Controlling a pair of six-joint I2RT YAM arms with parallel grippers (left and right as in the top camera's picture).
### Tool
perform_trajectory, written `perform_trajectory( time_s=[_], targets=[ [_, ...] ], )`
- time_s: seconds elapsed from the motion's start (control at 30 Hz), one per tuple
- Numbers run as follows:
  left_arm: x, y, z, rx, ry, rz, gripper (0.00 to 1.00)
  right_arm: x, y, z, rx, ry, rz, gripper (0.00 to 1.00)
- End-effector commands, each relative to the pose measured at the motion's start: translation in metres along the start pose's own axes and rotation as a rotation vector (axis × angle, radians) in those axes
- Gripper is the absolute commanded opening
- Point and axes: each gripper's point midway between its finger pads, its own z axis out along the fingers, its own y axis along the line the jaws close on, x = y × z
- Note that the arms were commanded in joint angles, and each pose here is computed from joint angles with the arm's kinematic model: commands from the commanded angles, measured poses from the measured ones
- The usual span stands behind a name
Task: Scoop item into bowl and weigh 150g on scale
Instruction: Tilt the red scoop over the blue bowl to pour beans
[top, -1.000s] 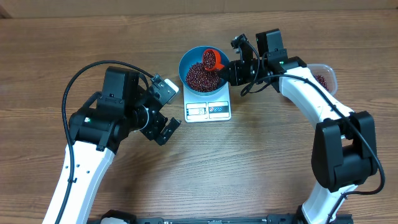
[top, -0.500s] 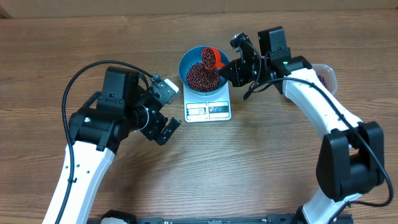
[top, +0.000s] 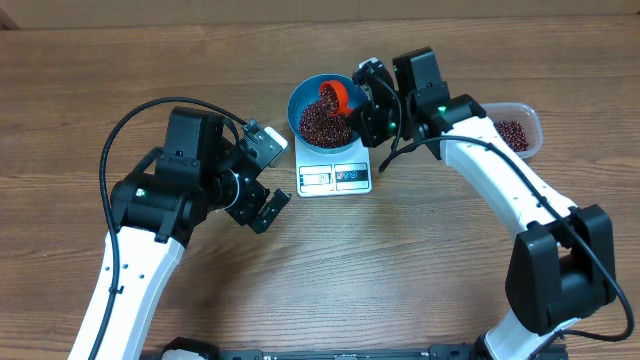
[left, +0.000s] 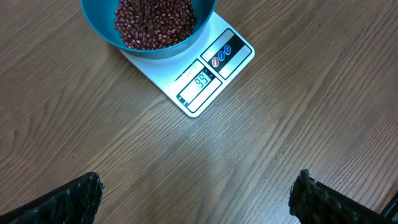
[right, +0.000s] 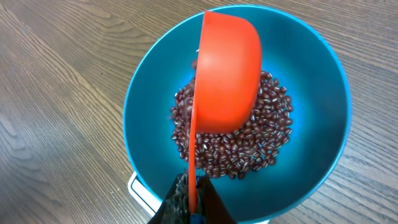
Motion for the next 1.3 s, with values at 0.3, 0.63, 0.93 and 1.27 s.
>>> perform_trajectory(
  time_s=[0.3,0.63,0.93,1.27],
  targets=[
    [-0.008,0.001,-0.004,-0.006,-0.019,0.009,1.00,-0.016,0.004,-0.019,0.030,-0.053,-0.041,0.04],
    [-0.008,0.001,-0.004,-0.006,-0.019,0.009,1.00,-0.016,0.004,-0.019,0.033,-0.053,-0.102,0.04],
    [-0.008,0.001,-0.004,-0.006,-0.019,0.009,1.00,-0.016,-0.006,-0.020,0.093,-0.047,-0.134,0.04],
    [-0.008,0.001,-0.004,-0.006,-0.019,0.009,1.00,-0.017,-0.007,-0.020,0.097,-0.050,-0.139,0.04]
  ],
)
